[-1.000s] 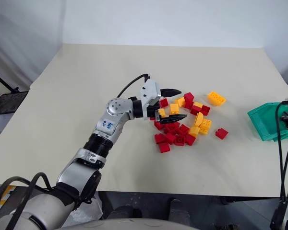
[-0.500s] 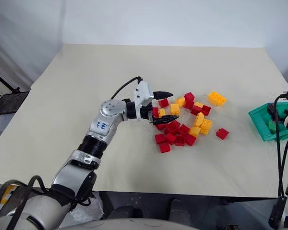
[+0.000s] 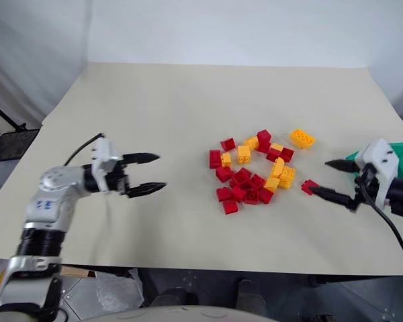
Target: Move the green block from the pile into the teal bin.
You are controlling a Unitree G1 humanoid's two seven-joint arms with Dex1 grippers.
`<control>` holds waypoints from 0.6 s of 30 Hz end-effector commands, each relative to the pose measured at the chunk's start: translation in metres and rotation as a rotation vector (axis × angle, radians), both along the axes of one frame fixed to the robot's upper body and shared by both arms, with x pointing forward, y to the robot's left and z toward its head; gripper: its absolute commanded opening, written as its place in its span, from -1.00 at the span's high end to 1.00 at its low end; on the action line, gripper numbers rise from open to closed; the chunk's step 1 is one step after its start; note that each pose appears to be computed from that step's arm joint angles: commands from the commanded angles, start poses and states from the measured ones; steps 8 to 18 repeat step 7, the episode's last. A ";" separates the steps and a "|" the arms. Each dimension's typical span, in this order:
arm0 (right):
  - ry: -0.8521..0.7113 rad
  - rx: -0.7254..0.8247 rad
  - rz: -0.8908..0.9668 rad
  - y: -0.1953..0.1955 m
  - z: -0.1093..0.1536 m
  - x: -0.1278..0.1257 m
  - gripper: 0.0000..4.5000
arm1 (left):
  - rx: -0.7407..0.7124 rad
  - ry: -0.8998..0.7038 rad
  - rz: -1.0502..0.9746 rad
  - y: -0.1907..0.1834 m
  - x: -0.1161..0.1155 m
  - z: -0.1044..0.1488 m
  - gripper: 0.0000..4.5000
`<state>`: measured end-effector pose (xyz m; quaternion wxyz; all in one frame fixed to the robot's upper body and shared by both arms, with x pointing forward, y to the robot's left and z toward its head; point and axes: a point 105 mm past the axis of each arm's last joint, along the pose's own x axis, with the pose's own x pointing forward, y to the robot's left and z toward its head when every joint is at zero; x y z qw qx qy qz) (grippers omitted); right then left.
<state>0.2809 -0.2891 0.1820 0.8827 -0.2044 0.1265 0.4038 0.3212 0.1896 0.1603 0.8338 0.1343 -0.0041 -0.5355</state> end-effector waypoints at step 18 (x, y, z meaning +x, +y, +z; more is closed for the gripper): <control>-0.055 -0.066 0.036 -0.020 0.000 0.000 -0.98 | -0.025 -0.067 0.121 0.038 -0.008 0.012 -1.00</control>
